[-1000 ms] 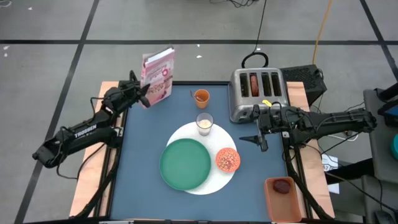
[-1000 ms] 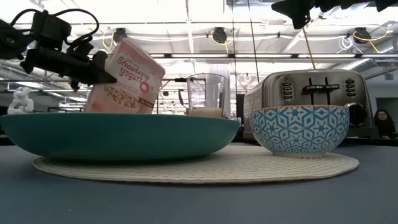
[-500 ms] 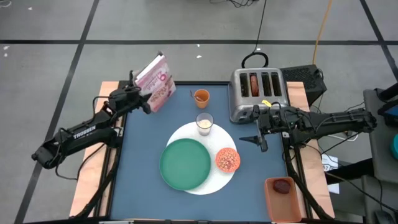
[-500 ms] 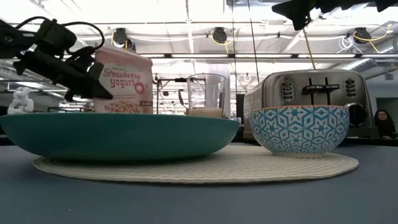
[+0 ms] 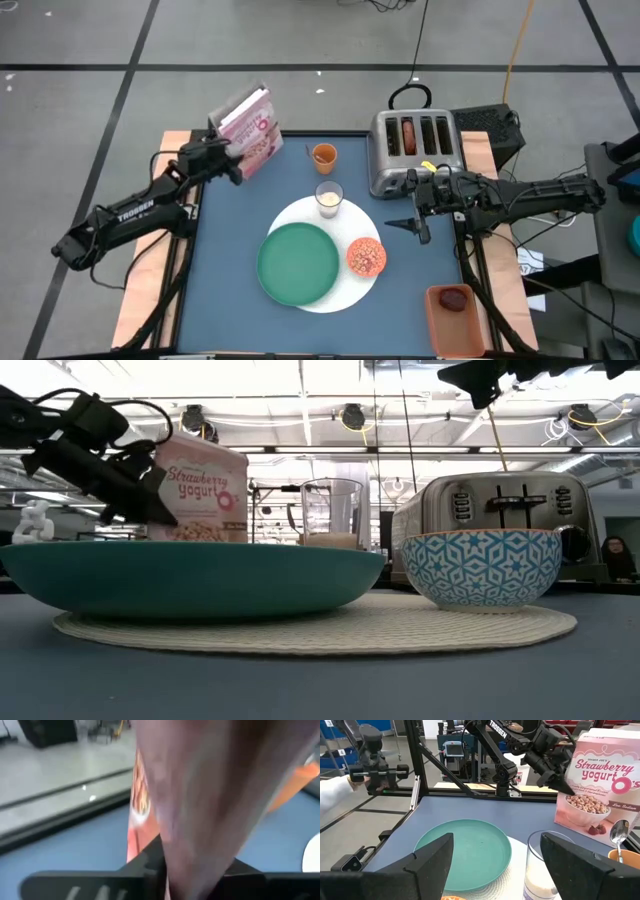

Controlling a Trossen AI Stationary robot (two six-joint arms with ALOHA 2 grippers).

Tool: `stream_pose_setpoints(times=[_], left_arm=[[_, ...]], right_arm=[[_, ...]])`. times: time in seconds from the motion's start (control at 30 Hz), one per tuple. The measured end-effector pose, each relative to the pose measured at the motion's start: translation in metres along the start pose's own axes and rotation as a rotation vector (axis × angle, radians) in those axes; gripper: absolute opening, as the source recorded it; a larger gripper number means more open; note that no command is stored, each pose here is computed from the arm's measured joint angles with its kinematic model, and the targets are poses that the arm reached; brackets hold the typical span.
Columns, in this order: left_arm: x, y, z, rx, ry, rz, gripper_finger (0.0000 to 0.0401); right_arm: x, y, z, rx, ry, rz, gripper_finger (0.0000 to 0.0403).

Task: Arrange a breakfast setting
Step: Pour the cereal from the cereal box into the orange bowl

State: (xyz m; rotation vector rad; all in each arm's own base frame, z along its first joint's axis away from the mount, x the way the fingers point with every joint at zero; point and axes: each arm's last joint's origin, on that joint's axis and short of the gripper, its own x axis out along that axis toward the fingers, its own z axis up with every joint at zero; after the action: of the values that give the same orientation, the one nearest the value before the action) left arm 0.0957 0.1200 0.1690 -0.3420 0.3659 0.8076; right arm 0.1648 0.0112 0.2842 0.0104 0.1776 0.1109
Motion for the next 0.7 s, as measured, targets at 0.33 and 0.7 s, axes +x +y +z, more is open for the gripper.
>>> stream_pose_setpoints(times=[0.33,0.7], left_arm=[[-0.0062,-0.0013,0.0062,-0.011,0.155,0.023,0.0157],[-0.0101,-0.0012,-0.0013,-0.017,0.268,0.026,0.0159]], right_arm=[[0.0,0.0,0.0,0.0,0.0,0.0,0.029],[0.0,0.0,0.0,0.0,0.0,0.0,0.029]])
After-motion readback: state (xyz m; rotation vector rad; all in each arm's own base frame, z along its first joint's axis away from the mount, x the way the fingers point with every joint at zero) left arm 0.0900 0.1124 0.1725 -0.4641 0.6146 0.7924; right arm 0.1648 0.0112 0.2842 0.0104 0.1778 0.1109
